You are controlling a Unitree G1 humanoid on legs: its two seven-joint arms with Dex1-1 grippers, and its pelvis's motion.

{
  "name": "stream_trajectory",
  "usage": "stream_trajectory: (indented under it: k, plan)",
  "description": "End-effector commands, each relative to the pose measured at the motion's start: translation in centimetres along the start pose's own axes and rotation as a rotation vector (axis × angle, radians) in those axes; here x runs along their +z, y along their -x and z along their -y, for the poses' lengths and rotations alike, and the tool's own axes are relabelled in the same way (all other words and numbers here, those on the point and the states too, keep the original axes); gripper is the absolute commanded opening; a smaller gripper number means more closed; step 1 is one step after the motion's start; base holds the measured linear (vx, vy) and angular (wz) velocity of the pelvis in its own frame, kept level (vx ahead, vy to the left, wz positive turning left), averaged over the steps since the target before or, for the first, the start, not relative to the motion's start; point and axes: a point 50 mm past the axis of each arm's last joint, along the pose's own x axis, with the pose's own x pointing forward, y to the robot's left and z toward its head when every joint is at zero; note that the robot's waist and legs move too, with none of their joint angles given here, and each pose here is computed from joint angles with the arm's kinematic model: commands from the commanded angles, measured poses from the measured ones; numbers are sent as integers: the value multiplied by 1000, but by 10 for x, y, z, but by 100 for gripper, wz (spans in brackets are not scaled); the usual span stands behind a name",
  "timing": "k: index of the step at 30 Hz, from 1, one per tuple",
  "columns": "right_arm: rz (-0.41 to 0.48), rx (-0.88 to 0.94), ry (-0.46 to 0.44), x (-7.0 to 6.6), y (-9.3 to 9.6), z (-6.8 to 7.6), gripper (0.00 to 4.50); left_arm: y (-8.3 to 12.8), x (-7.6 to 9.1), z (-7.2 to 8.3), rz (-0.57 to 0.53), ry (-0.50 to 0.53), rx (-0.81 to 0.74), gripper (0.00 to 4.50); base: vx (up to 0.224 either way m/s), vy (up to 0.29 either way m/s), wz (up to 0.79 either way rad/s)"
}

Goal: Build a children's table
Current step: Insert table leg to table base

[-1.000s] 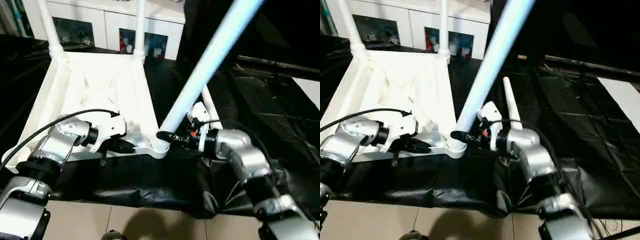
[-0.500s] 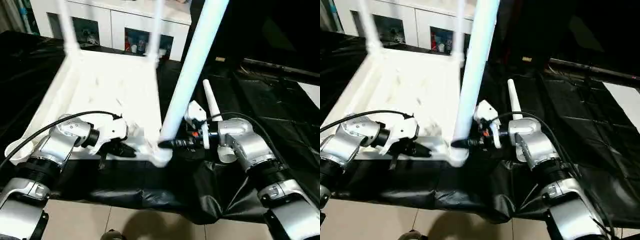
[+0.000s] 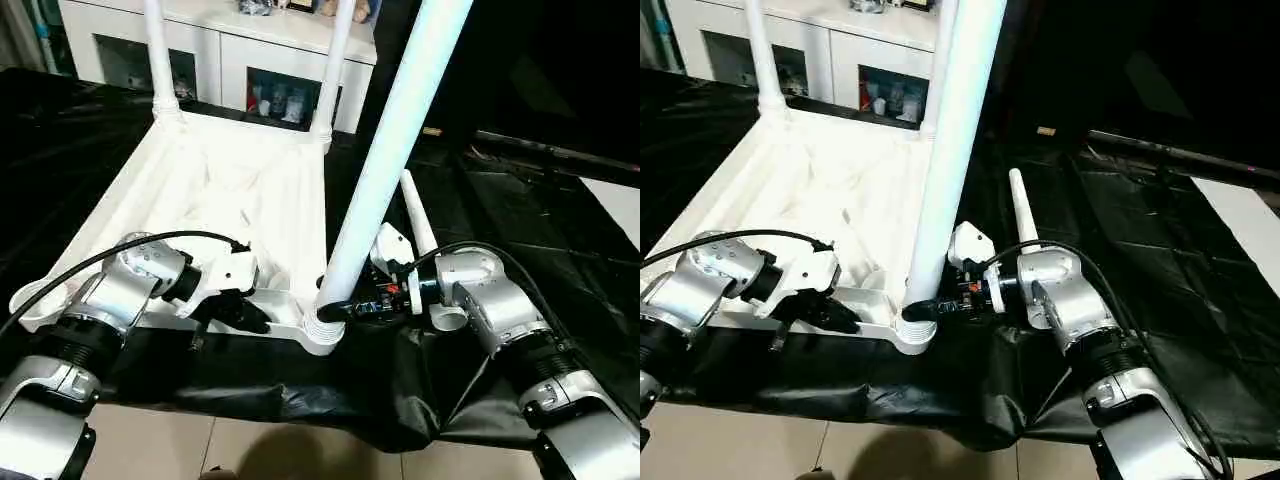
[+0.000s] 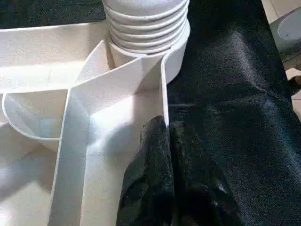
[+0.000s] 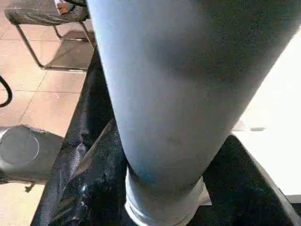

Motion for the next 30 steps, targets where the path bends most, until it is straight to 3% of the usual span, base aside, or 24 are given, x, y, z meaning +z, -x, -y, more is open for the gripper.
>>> stream_trajectory:
  k: [1, 4, 10, 17, 22, 27, 30]
  plan:
    - [-176, 103, -176, -52, -9, -22, 186, -1, 7, -1, -13, -43, -26, 0, 0, 0, 0]
    - [-161, 52, -197, -53, -11, -18, 186, -1, 6, -1, -4, -29, -21, 0, 0, 0, 0]
    - [-113, -302, -251, -53, -21, 6, 186, 1, -3, -7, 6, 78, 115, 0, -9, 2, -3]
    - [-86, -512, -291, -46, -38, 17, 186, -1, -5, -11, 39, 213, 241, 0, -69, 31, -22]
    - [-50, -752, -425, -42, -53, 29, 185, -14, 0, -16, 64, 400, 429, 0, 48, -71, -12]
    - [-5, -869, -544, -36, -67, 34, 185, -22, 8, -15, 36, 448, 523, 0, -27, -11, -6]
    - [-4, -925, -571, -33, -75, 36, 185, -26, 18, -15, 33, 457, 585, 0, -10, -18, 3]
